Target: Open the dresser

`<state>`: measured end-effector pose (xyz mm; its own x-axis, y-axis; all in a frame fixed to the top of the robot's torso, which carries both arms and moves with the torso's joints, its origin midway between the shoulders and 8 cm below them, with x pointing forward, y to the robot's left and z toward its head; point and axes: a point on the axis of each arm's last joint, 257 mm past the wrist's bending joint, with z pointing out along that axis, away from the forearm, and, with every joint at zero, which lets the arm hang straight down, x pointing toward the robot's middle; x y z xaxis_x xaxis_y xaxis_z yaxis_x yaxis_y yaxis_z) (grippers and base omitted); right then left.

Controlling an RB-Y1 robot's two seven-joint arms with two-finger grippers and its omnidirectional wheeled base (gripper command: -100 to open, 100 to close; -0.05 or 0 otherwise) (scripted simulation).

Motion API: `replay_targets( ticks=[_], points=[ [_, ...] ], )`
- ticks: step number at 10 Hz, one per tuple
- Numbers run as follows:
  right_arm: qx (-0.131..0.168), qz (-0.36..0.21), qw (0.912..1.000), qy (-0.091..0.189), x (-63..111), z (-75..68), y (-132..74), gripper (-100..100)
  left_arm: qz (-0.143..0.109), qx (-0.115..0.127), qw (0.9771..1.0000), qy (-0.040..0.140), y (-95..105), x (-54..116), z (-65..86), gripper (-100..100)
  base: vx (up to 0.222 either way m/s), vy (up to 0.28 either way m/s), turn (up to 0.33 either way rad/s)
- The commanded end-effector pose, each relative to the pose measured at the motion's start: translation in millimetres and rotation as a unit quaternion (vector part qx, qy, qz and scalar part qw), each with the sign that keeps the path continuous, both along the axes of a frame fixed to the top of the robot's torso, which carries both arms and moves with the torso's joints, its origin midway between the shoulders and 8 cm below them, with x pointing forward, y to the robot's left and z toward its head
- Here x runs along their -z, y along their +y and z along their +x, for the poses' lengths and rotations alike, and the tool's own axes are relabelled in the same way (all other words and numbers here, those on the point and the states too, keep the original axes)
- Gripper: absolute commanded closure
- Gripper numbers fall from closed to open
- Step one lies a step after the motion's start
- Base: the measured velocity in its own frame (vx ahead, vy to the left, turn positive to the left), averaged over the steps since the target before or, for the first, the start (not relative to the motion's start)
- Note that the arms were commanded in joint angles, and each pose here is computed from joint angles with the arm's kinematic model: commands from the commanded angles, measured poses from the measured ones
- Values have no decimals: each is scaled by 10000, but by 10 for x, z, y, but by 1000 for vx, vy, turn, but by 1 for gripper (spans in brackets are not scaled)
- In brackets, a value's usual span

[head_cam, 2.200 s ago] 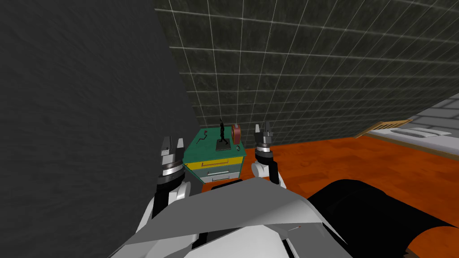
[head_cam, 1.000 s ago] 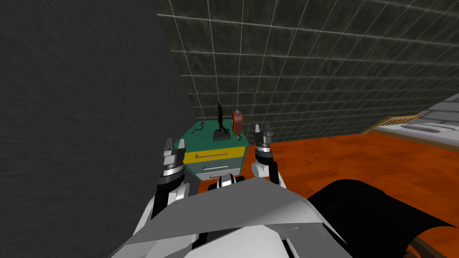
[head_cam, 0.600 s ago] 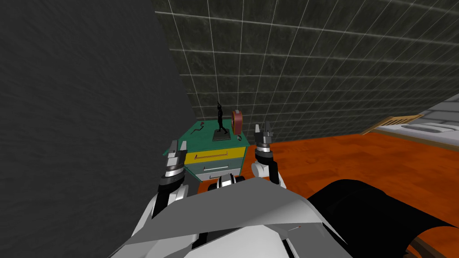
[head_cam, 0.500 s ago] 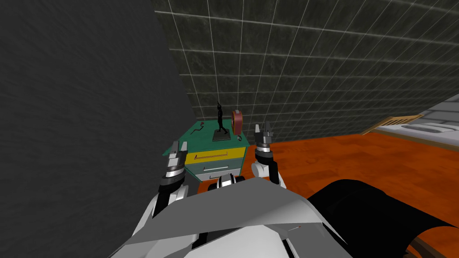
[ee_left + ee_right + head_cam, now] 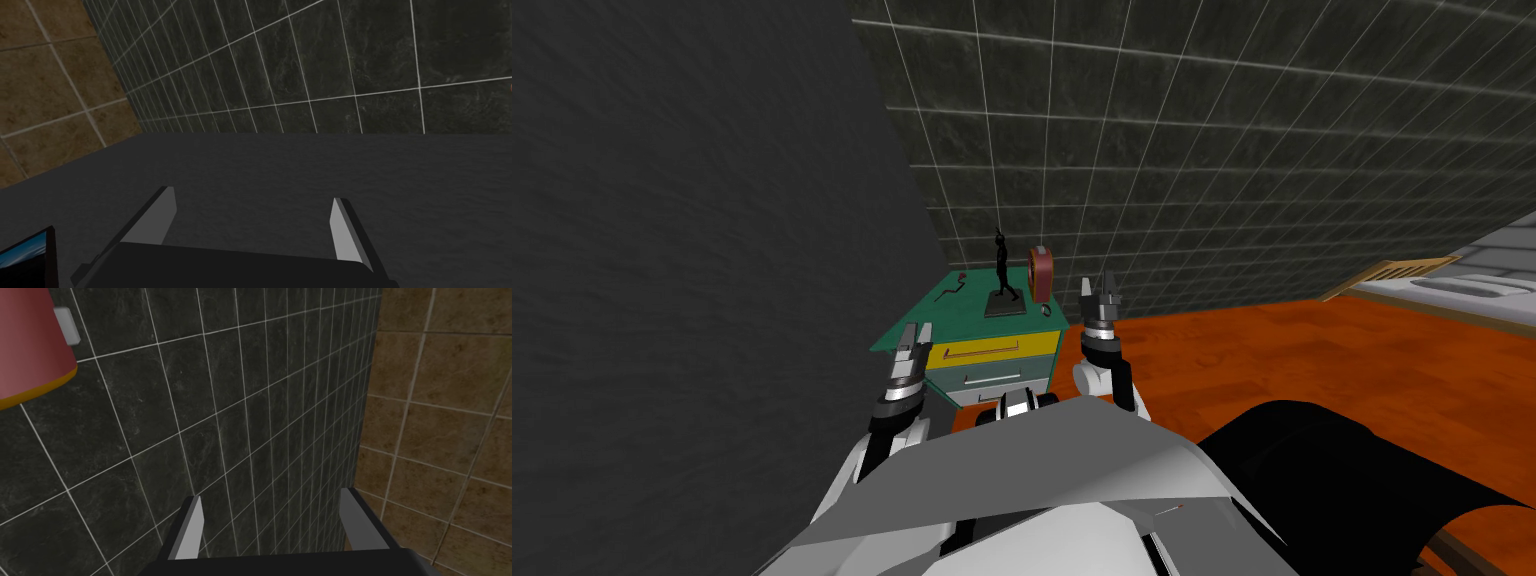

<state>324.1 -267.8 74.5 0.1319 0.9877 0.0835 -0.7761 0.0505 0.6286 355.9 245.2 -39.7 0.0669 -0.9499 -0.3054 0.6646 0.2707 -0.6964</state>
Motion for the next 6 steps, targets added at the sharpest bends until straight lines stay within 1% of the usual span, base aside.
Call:
replay_targets(
  ticks=[1,2,3,4,5,6],
  points=[
    [0,0,10000,0,0,0,0,0,99,24,9999,41,30,194,-9,-100,21,-9,1],
    [0,0,10000,0,0,0,0,0,97,21,9999,73,37,232,-4,-100,17,-8,1],
    [0,0,10000,0,0,0,0,0,136,32,9999,99,59,333,-10,-100,20,-7,0],
    [0,0,10000,0,0,0,0,0,180,57,9998,50,66,367,-34,-100,25,-12,2],
    [0,0,10000,0,0,0,0,0,172,43,9998,127,82,437,-19,-100,21,-7,-1],
    [0,0,10000,0,0,0,0,0,210,65,9997,97,94,492,-43,-100,22,-6,0]
  ],
)
